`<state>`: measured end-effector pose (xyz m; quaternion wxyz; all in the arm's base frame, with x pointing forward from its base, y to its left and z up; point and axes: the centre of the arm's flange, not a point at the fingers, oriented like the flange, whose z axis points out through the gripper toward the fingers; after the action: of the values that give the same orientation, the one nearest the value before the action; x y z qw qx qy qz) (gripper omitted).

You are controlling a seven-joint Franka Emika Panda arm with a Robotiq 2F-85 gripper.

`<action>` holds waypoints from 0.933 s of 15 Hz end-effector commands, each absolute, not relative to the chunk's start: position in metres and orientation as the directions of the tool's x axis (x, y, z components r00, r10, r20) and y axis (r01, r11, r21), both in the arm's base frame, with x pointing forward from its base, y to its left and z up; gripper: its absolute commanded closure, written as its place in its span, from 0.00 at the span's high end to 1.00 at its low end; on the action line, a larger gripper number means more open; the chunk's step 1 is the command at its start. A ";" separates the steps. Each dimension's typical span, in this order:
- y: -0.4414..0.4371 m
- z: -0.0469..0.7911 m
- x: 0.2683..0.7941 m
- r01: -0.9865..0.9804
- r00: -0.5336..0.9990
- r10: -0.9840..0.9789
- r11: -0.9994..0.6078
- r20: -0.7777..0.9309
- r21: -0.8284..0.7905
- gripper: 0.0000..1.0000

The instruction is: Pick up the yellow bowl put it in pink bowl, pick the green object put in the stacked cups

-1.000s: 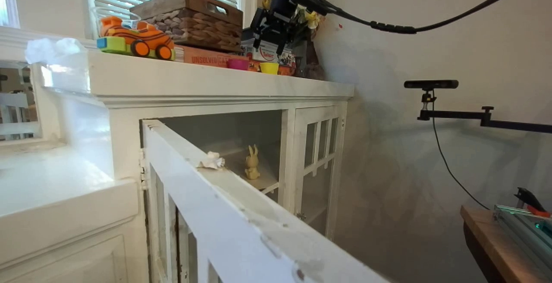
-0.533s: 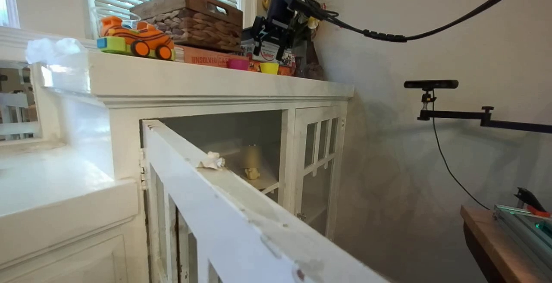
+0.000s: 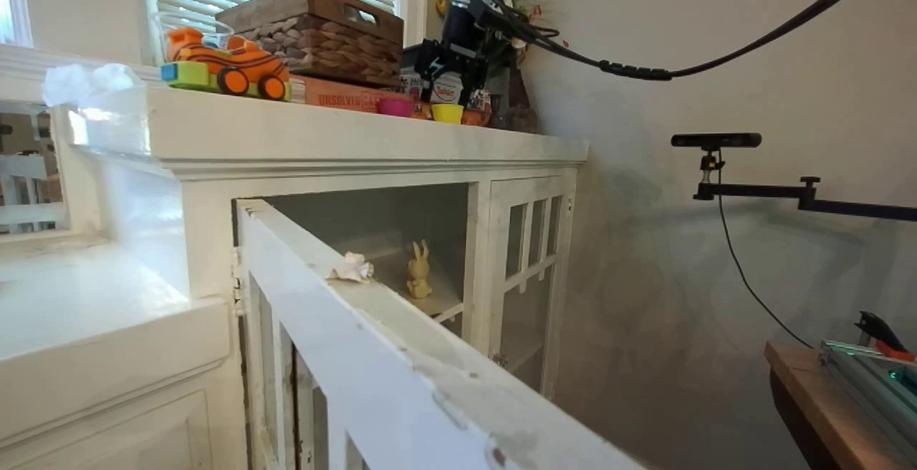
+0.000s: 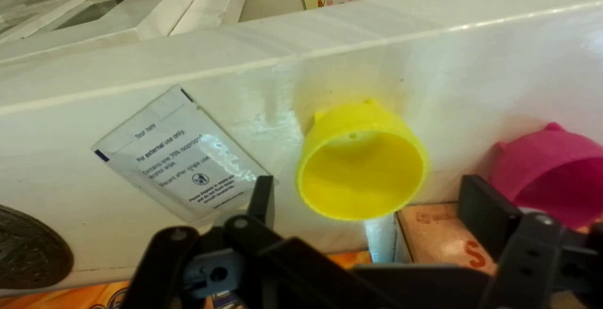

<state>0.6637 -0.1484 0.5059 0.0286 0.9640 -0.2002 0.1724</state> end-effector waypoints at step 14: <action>-0.121 0.550 0.673 -0.337 0.853 -0.325 -0.940 0.408 -0.045 0.35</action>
<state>0.6720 -0.1369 0.5255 0.0252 0.9623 -0.1902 0.1926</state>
